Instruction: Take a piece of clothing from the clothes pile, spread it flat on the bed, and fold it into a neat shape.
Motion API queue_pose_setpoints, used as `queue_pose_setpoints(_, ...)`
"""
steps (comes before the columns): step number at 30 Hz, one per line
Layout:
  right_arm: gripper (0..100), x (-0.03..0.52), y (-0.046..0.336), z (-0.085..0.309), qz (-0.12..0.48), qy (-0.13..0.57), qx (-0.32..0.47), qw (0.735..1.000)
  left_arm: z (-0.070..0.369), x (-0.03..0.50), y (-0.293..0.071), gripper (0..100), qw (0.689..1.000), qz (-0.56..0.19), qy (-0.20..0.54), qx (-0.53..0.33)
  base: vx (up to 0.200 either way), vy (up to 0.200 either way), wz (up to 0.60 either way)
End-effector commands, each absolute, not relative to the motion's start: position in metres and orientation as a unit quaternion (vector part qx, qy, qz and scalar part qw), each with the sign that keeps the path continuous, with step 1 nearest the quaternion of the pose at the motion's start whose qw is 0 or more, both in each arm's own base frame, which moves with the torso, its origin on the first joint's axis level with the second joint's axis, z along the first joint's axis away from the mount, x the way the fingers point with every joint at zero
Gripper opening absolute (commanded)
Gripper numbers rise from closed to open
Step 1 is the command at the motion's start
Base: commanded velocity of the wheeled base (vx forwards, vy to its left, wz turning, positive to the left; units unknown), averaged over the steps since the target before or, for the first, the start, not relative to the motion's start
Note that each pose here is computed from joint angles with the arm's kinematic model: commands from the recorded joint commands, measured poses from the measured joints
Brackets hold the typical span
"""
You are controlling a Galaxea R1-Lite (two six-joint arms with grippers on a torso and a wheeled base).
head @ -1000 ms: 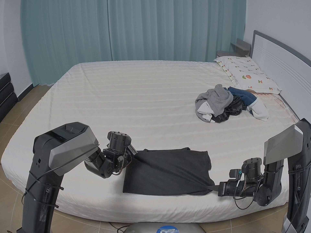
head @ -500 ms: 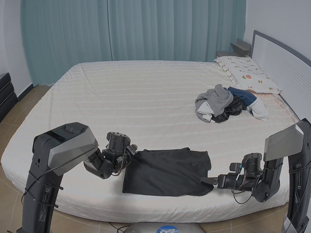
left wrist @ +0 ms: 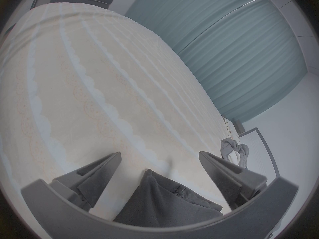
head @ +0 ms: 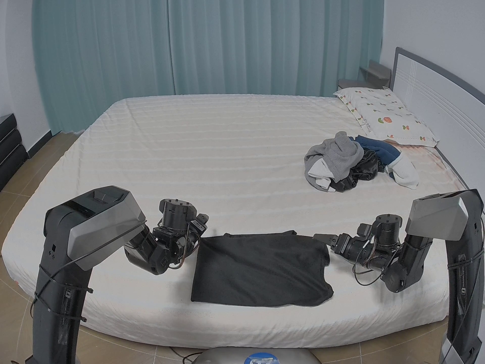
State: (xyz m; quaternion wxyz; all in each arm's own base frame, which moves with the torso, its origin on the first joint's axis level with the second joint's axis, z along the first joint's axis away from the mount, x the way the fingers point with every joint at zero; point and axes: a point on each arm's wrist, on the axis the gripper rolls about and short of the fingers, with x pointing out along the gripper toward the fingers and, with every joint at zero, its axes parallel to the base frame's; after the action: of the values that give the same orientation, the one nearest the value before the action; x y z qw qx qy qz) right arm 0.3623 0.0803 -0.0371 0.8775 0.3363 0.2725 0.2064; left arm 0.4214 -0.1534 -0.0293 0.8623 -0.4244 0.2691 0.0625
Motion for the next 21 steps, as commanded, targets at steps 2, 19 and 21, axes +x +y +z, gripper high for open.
queue_pose_setpoints(2, 100, 0.378, 0.089, -0.049, 0.209, 0.267, 0.338, 0.878, -0.025, 0.421, -0.148, 100, 0.862, 0.066, 0.262, -0.429, 0.0, 0.0, 0.0)
queue_pose_setpoints(19, 0, 0.393, 0.103, -0.054, 0.198, 0.259, 0.333, 0.885, -0.027, 0.422, -0.146, 100, 0.862, 0.07, 0.262, -0.428, 0.0, 0.0, 0.0)
queue_pose_setpoints(21, 0, 0.393, 0.101, -0.054, 0.195, 0.258, 0.334, 0.885, -0.028, 0.422, -0.146, 100, 0.863, 0.071, 0.263, -0.426, 0.0, 0.0, 0.0)
